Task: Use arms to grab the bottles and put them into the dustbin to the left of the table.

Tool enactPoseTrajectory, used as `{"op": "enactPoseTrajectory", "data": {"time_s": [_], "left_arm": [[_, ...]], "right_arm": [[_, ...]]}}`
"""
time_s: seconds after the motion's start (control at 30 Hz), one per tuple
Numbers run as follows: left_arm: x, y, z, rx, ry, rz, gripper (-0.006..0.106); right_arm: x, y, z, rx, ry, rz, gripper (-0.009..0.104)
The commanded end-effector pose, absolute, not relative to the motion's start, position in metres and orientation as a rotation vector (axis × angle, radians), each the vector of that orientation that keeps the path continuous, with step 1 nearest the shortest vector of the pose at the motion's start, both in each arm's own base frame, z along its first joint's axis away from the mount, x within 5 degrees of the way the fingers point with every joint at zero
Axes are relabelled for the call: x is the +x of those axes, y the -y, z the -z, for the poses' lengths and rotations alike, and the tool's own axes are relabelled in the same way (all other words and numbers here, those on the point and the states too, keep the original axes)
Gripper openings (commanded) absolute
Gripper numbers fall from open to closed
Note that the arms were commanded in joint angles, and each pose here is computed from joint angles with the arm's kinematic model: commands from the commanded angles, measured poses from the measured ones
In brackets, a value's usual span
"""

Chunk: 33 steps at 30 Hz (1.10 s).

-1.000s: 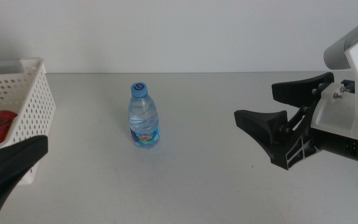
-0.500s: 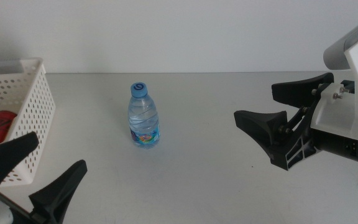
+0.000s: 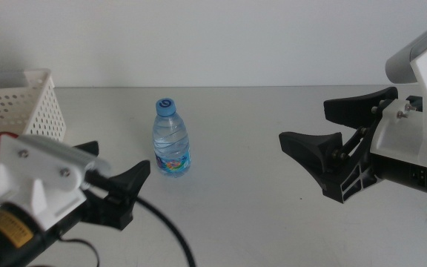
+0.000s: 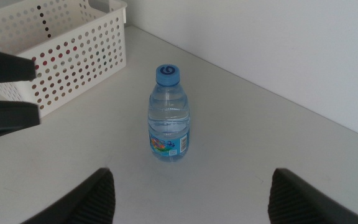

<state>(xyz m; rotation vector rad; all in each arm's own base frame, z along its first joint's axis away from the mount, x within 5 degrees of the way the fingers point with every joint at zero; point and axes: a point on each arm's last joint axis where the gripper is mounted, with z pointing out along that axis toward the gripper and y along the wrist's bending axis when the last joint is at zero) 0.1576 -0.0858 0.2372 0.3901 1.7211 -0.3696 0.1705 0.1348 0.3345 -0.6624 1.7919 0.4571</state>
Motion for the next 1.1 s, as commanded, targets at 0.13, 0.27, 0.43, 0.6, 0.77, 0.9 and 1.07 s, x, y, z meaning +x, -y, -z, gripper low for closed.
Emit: {"op": "enactPoseTrajectory", "data": {"time_s": [0.13,0.27,0.43,0.6,0.77,0.9,1.07], "left_arm": [[0.211,0.112,-0.261,0.331,-1.618,0.375,0.094],[0.239,0.118,-0.256,0.333,-1.647,0.338,0.094],[0.268,0.127,-0.247,0.347,-1.628,0.314,0.094],[0.288,0.134,-0.229,0.298,-1.584,0.316,0.094],[0.300,0.137,-0.202,0.240,-1.568,0.317,0.094],[0.309,0.138,-0.181,0.213,-1.583,0.295,0.094],[0.322,0.145,-0.165,0.220,-1.606,0.290,0.090]], "right_arm": [[0.170,-0.133,-0.358,-0.626,-1.669,-0.460,0.063],[0.170,-0.133,-0.358,-0.626,-1.669,-0.460,0.063],[0.170,-0.133,-0.358,-0.626,-1.669,-0.460,0.063],[0.170,-0.133,-0.358,-0.626,-1.669,-0.460,0.063],[0.170,-0.133,-0.358,-0.626,-1.669,-0.460,0.063],[0.170,-0.133,-0.358,-0.626,-1.669,-0.460,0.063],[0.170,-0.133,-0.358,-0.626,-1.669,-0.460,0.063]]}}
